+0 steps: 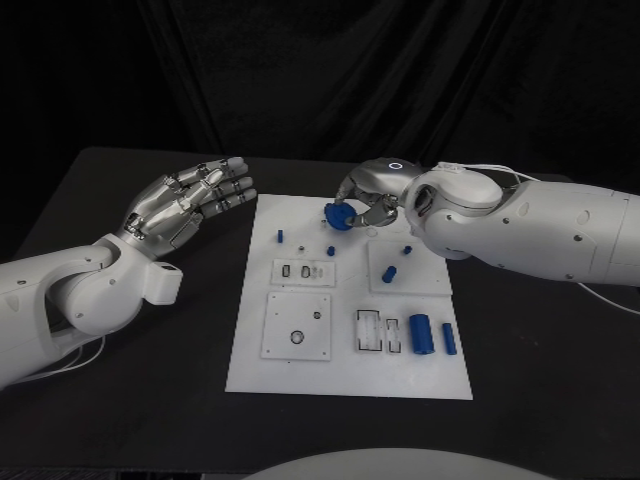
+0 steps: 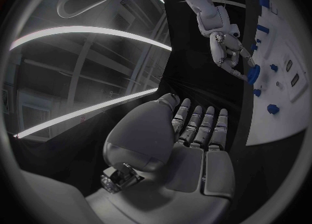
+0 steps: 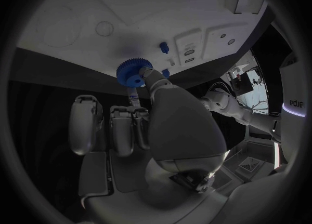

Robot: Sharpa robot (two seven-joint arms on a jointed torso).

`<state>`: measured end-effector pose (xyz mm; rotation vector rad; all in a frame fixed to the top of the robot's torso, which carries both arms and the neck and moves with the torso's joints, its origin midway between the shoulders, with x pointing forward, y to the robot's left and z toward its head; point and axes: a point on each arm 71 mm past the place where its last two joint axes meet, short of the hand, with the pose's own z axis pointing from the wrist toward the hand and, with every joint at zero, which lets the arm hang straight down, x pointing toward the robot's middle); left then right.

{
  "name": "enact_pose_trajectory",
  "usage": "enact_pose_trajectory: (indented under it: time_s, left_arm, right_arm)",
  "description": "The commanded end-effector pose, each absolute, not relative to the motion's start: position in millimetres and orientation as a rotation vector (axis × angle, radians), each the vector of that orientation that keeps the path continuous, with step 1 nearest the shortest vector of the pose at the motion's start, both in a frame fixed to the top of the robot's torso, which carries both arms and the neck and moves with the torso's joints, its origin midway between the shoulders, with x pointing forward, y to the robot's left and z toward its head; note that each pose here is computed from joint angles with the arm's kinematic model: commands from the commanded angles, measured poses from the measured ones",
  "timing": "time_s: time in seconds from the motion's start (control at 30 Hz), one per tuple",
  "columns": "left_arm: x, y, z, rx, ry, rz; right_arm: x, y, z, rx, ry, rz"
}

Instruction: Assemble the parts on the task board

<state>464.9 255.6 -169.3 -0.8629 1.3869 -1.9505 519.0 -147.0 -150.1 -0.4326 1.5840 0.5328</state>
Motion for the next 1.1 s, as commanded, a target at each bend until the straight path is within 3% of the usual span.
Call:
enact_pose_trajectory:
  time_s: [0.03, 0.37, 1.1]
  left_arm:
    - [464.1, 255.1, -166.0, -0.829, 1.323, -2.003]
    - [465.5, 252.1, -166.8, -0.827, 1.329, -2.01]
    - [466.3, 250.5, -167.8, -0.827, 1.336, -2.015]
  right_arm:
    - [521, -141, -148, -0.457, 1.567, 0.549]
    - [527, -122, -157, -0.484, 1.578, 0.564]
    - [529, -116, -168, -0.492, 1.616, 0.555]
